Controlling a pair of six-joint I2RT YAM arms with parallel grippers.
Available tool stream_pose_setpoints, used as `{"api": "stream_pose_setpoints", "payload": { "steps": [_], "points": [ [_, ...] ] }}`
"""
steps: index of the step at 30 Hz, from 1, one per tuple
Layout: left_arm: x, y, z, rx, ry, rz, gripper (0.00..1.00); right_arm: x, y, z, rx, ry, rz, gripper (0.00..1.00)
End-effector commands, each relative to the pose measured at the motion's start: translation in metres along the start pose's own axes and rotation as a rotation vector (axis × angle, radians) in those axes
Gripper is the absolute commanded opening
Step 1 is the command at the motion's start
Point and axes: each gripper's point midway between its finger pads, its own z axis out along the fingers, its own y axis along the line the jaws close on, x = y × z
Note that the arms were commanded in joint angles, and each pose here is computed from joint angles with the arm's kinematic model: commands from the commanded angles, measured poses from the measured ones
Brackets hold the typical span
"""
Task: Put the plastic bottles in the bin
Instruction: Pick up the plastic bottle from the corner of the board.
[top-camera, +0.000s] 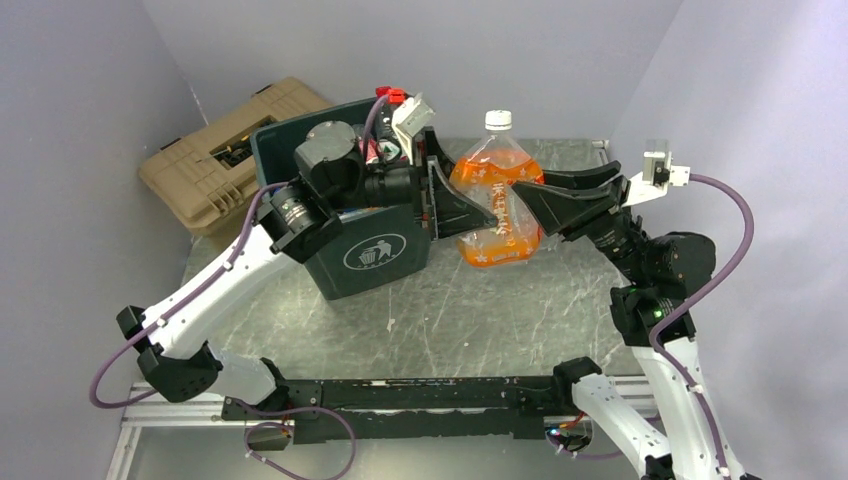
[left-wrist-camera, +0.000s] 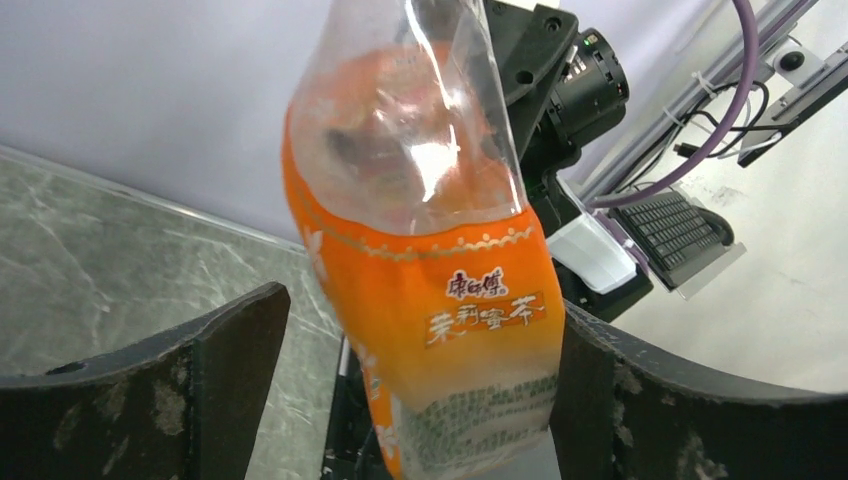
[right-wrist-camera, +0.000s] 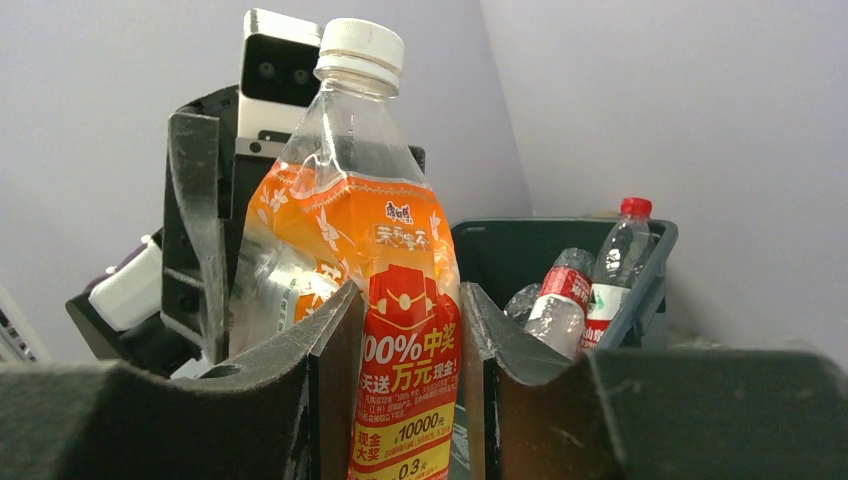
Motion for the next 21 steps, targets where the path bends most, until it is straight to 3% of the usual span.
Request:
{"api": "stream_pose_setpoints", "payload": {
  "steps": [1,5,9,10,11,12,15,21],
  "points": [
    [-0.017,-0.018,-0.003,0.019,-0.049,0.063,0.87,-0.003,0.004,0.002,-0.021,-0.008,-0.025,0.00],
    [-0.022,-0.015,-0.007,-0.015,-0.087,0.078,0.50,-0.001,0.001,0.001,-0.010,-0.003,-0.030,0.00],
    [-0.023,-0.013,-0.007,-0.024,-0.093,0.073,0.34,0.000,0.002,0.001,-0.012,0.006,-0.032,0.00],
    [-0.022,-0.014,-0.007,-0.020,-0.093,0.070,0.29,0.000,0.002,0.000,-0.011,0.007,-0.032,0.07],
    [-0.022,-0.013,-0.006,-0.019,-0.095,0.069,0.25,0.000,0.002,-0.001,-0.005,0.008,-0.033,0.25],
    [-0.023,-0.013,-0.007,-0.023,-0.100,0.069,0.22,0.000,0.002,-0.001,-0.001,0.010,-0.030,0.51],
    [-0.031,-0.007,-0.013,-0.085,-0.154,0.073,0.16,-0.001,0.000,-0.003,0.029,0.017,-0.028,0.96],
    [-0.065,0.014,-0.052,-0.352,-0.274,0.204,0.02,-0.013,-0.016,-0.015,0.190,-0.002,-0.040,1.00]
  ]
}}
